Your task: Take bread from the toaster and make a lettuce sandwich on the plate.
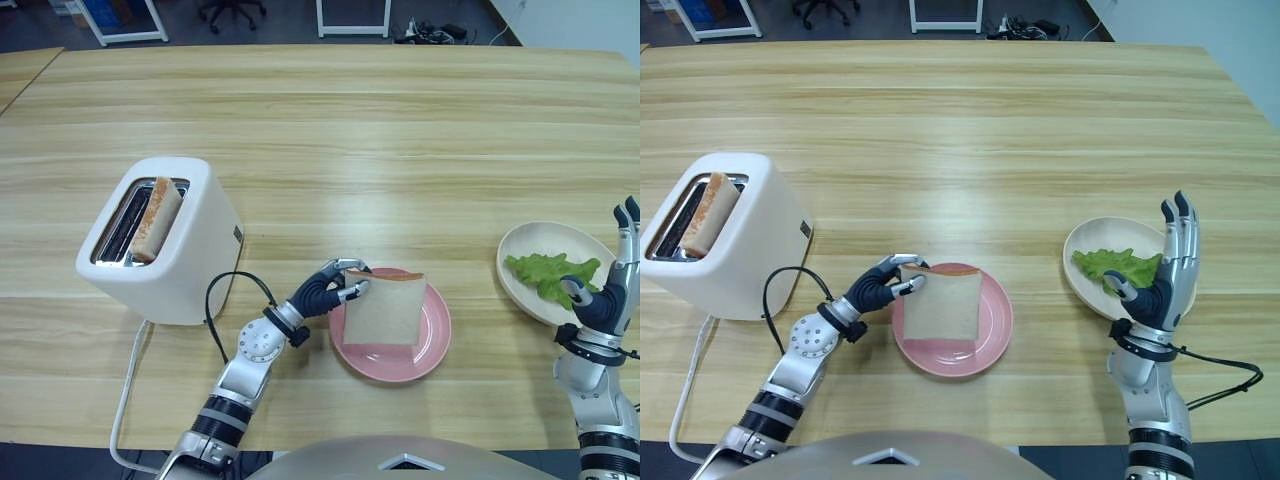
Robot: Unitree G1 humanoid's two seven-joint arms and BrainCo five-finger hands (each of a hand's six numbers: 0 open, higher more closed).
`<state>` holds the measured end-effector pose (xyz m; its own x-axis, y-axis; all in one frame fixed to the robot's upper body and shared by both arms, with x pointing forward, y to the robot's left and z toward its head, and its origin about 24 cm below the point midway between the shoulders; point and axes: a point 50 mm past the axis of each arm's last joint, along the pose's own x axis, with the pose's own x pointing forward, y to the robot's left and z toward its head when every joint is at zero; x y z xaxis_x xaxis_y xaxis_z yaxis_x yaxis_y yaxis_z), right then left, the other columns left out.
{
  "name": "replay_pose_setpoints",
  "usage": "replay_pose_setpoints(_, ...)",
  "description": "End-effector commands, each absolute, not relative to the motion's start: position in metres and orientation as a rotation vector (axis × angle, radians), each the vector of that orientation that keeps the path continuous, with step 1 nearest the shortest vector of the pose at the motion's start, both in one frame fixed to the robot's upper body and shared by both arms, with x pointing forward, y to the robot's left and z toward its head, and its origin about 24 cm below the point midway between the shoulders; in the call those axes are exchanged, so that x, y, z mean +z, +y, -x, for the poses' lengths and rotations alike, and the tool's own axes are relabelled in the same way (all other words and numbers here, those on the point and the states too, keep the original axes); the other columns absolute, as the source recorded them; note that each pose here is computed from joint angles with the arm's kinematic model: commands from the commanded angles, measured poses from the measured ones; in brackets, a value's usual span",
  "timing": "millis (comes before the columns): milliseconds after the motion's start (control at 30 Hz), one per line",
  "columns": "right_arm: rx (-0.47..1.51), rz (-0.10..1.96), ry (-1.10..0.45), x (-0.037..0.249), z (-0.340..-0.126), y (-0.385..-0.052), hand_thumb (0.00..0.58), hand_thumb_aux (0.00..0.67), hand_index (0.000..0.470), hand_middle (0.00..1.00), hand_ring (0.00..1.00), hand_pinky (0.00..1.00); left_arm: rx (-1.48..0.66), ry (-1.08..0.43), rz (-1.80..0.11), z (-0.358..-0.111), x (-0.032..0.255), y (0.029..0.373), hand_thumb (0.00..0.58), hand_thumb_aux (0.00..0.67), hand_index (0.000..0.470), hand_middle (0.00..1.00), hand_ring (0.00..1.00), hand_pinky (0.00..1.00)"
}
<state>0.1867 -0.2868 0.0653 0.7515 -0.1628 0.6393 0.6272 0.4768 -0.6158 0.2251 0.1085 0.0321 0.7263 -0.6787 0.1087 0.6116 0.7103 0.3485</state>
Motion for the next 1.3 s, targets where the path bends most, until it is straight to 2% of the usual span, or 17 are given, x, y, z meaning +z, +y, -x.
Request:
replay_pose_setpoints(33,-0.549,1.253,-0.379,0.055,-0.178,-0.324,0.0,0.0,0.0,0.0,0.0,0.0,-0.762,-0.211,-0.479,-0.218,0.012,0.108,0.58,0.67,0.47,1.0,1.0,1.0)
replay_pose_setpoints(167,-0.502,1.543,-0.202,0.046,-0.186,-0.351,0.0,0.0,0.0,0.0,0.0,0.0,-0.745,-0.296,-0.751,-0.213,0.004,0.112,0.58,0.67,0.47,1.0,1.0,1.0)
replay_pose_setpoints(200,-0.471,1.588,-0.164,0.043,-0.189,-0.355,0.0,0.0,0.0,0.0,0.0,0.0,-0.738,-0.312,-0.783,-0.212,0.004,0.113,0.58,0.67,0.47,0.93,0.93,0.93)
replay_pose_setpoints(267,-0.405,1.65,-0.093,0.04,-0.195,-0.362,0.0,0.0,0.0,0.0,0.0,0.0,-0.71,-0.358,-0.857,-0.211,0.005,0.115,0.58,0.67,0.47,0.68,0.68,0.68)
replay_pose_setpoints(300,-0.374,1.666,-0.055,0.039,-0.197,-0.366,0.0,0.0,0.0,0.0,0.0,0.0,-0.694,-0.379,-0.88,-0.21,0.007,0.116,0.58,0.67,0.47,0.48,0.48,0.48)
replay_pose_setpoints(333,-0.341,1.678,-0.013,0.038,-0.199,-0.369,0.0,0.0,0.0,0.0,0.0,0.0,-0.674,-0.406,-0.909,-0.21,0.008,0.116,0.534,0.481,0.337,0.01,0.01,0.01)
replay_pose_setpoints(367,-0.311,1.689,0.021,0.036,-0.2,-0.373,0.0,0.0,0.0,0.0,0.0,0.0,-0.661,-0.424,-0.924,-0.21,0.01,0.116,0.489,0.405,0.284,0.0,0.0,0.0)
replay_pose_setpoints(400,-0.274,1.687,0.058,0.034,-0.202,-0.375,0.0,0.0,0.0,0.0,0.0,0.0,-0.648,-0.442,-0.936,-0.21,0.011,0.117,0.271,0.181,0.127,0.0,0.0,0.0)
replay_pose_setpoints(433,-0.231,1.686,0.09,0.031,-0.204,-0.376,0.0,0.0,0.0,0.0,0.0,0.0,-0.635,-0.465,-0.953,-0.209,0.014,0.117,0.075,0.045,0.031,0.0,0.0,0.0)
replay_pose_setpoints(467,-0.197,1.687,0.114,0.028,-0.206,-0.376,0.0,0.0,0.0,0.0,0.0,0.0,-0.624,-0.485,-0.961,-0.209,0.017,0.117,0.0,0.0,0.0,0.0,0.0,0.0)
replay_pose_setpoints(733,-0.115,1.677,0.18,0.024,-0.198,-0.38,0.0,0.0,0.0,0.0,0.0,0.0,-0.533,-0.63,-1.012,-0.201,0.046,0.123,0.0,0.0,0.0,0.0,0.0,0.0)
replay_pose_setpoints(767,-0.107,1.672,0.186,0.024,-0.198,-0.38,0.079,0.047,0.033,0.0,0.0,0.0,-0.513,-0.642,-1.011,-0.2,0.05,0.124,0.0,0.0,0.0,0.0,0.0,0.0)
replay_pose_setpoints(800,-0.107,1.674,0.194,0.025,-0.197,-0.381,0.403,0.3,0.21,0.0,0.0,0.0,-0.492,-0.653,-1.007,-0.2,0.054,0.126,0.0,0.0,0.0,0.0,0.0,0.0)
replay_pose_setpoints(900,-0.121,1.682,0.193,0.028,-0.196,-0.383,0.549,0.515,0.361,0.0,0.0,0.0,-0.446,-0.668,-0.997,-0.199,0.061,0.13,0.0,0.0,0.0,0.0,0.0,0.0)
replay_pose_setpoints(1000,-0.126,1.683,0.185,0.031,-0.197,-0.382,0.58,0.665,0.466,0.0,0.0,0.0,-0.408,-0.658,-0.991,-0.198,0.063,0.136,0.0,0.0,0.0,0.0,0.0,0.0)
replay_pose_setpoints(1167,-0.128,1.681,0.159,0.033,-0.2,-0.38,0.58,0.67,0.47,0.0,0.0,0.0,-0.325,-0.626,-0.98,-0.196,0.065,0.151,0.036,0.021,0.015,0.0,0.0,0.0)
replay_pose_setpoints(1300,-0.174,1.713,0.011,0.049,-0.203,-0.369,0.58,0.67,0.47,0.0,0.0,0.0,-0.253,-0.581,-0.98,-0.195,0.063,0.166,0.04,0.024,0.017,0.0,0.0,0.0)
